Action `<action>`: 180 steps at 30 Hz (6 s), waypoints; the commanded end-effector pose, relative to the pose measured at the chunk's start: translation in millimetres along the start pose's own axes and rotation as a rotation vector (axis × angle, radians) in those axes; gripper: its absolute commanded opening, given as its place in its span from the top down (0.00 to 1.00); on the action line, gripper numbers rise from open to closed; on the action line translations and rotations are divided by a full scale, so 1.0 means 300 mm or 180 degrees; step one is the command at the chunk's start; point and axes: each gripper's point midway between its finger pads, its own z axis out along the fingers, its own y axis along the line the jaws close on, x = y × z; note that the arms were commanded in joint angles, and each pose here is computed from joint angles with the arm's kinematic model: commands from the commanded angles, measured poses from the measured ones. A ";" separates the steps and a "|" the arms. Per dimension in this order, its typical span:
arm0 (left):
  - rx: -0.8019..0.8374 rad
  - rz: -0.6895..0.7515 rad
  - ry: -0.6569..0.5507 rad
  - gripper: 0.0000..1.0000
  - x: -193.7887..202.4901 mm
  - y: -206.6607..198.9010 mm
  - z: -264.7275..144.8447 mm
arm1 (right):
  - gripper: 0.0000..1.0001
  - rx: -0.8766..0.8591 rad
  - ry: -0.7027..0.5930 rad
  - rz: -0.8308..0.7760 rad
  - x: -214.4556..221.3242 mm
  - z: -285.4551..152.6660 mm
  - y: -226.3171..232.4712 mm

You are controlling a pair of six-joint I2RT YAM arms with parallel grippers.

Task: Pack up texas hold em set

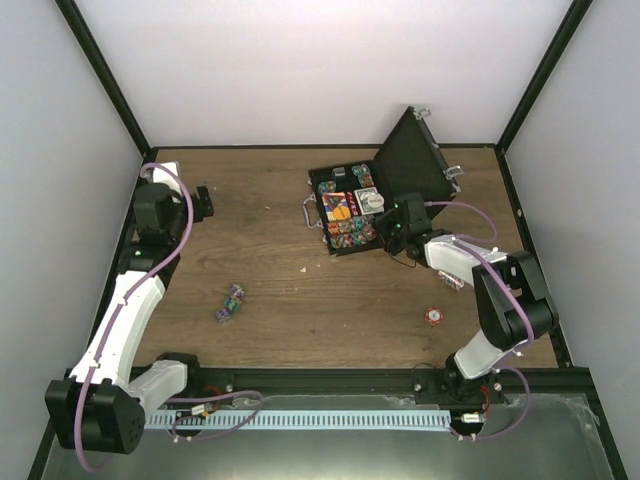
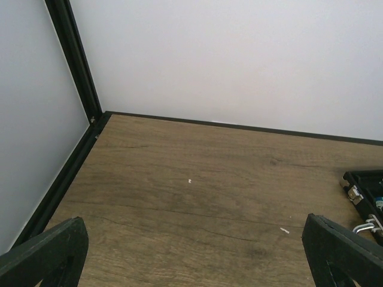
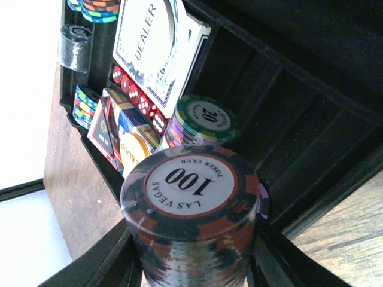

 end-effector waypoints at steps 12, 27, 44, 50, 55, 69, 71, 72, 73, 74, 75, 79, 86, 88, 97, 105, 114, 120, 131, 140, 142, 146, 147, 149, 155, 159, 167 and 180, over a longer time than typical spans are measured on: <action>0.0058 -0.0009 -0.0004 0.00 0.003 -0.017 -0.003 | 0.66 0.0083 -0.0950 -0.0305 -0.087 -0.014 0.112; 0.0059 0.0002 -0.0031 0.00 -0.004 -0.021 -0.011 | 0.60 0.0538 -0.1084 -0.0500 -0.046 0.051 0.041; 0.0030 0.0019 -0.0004 0.00 0.005 -0.018 -0.005 | 0.22 0.0190 -0.1027 -0.1260 -0.038 -0.086 0.207; 0.0023 0.0029 0.0015 0.00 0.012 -0.018 0.000 | 0.22 0.0261 -0.0678 -0.2612 -0.011 -0.135 0.293; 0.0030 0.0029 0.0025 0.00 0.014 -0.020 0.003 | 0.24 0.0577 0.0048 -0.2892 -0.035 -0.081 0.220; 0.0022 0.0044 0.0046 0.00 0.021 -0.021 0.008 | 0.46 0.1323 0.0563 -0.2742 -0.120 0.001 -0.038; 0.0032 0.0039 0.0047 0.00 0.022 -0.023 0.008 | 0.46 0.1438 0.0521 -0.2724 -0.130 0.009 -0.075; 0.0031 0.0037 0.0049 0.00 0.023 -0.023 0.009 | 0.46 0.1479 0.0510 -0.2713 -0.132 0.013 -0.092; 0.0033 0.0039 0.0048 0.00 0.023 -0.024 0.009 | 0.46 0.1483 0.0506 -0.2712 -0.130 0.019 -0.097; 0.0034 0.0039 0.0054 0.00 0.024 -0.025 0.010 | 0.46 0.1480 0.0493 -0.2696 -0.134 0.023 -0.099; 0.0039 0.0043 0.0058 0.00 0.026 -0.027 0.011 | 0.46 0.1472 0.0488 -0.2694 -0.134 0.028 -0.098; 0.0041 0.0047 0.0078 0.00 0.032 -0.028 0.016 | 0.43 0.1480 0.0495 -0.2676 -0.135 0.045 -0.104; 0.0053 0.0055 0.0100 0.00 0.038 -0.033 0.022 | 0.42 0.1266 0.0711 -0.2759 -0.087 0.077 -0.109; 0.0061 0.0057 0.0101 0.00 0.038 -0.036 0.022 | 0.41 0.1193 0.0794 -0.2779 -0.072 0.086 -0.103; 0.0053 0.0068 0.0109 0.00 0.041 -0.035 0.024 | 0.42 0.0649 0.1347 -0.2687 0.058 0.103 -0.073; 0.0061 0.0073 0.0114 0.00 0.042 -0.038 0.025 | 0.41 0.0474 0.1560 -0.2693 0.122 0.098 -0.061; 0.0059 0.0082 0.0121 0.00 0.043 -0.038 0.027 | 0.41 0.0916 0.1378 -0.2946 0.136 0.125 -0.076; 0.0051 0.0087 0.0128 0.00 0.046 -0.037 0.028 | 0.37 0.1347 0.0906 -0.2801 0.050 0.108 -0.111; 0.0611 0.0084 0.0255 0.00 0.075 -0.185 0.035 | 0.41 0.0646 0.1349 -0.2691 0.181 0.142 -0.053; 0.2098 -0.0570 0.1421 0.14 0.431 -0.711 0.043 | 0.42 0.0686 0.1295 -0.2826 0.172 0.140 -0.050; 0.2189 -0.0595 0.1567 0.19 0.491 -0.761 0.063 | 0.42 0.0757 0.1254 -0.2847 0.162 0.136 -0.060; 0.2104 -0.0559 0.1683 0.26 0.555 -0.792 0.135 | 0.42 0.0775 0.1198 -0.2836 0.152 0.133 -0.059; 0.2106 -0.0556 0.1708 0.27 0.565 -0.799 0.147 | 0.42 0.0773 0.1186 -0.2831 0.150 0.133 -0.057; 0.2163 -0.0588 0.1821 0.30 0.597 -0.823 0.165 | 0.42 0.0786 0.1156 -0.2813 0.147 0.131 -0.058; 0.2197 -0.0645 0.2119 0.46 0.702 -0.855 0.202 | 0.41 0.0882 0.1028 -0.2808 0.123 0.124 -0.069; 0.2015 -0.0547 0.2153 0.53 0.737 -0.829 0.229 | 0.41 0.0919 0.1008 -0.2820 0.118 0.124 -0.080; 0.1905 -0.0520 0.2122 0.63 0.754 -0.825 0.269 | 0.40 0.0913 0.1013 -0.2824 0.120 0.130 -0.084; 0.1861 -0.0518 0.2136 0.74 0.792 -0.834 0.309 | 0.40 0.1013 0.1000 -0.2840 0.112 0.135 -0.110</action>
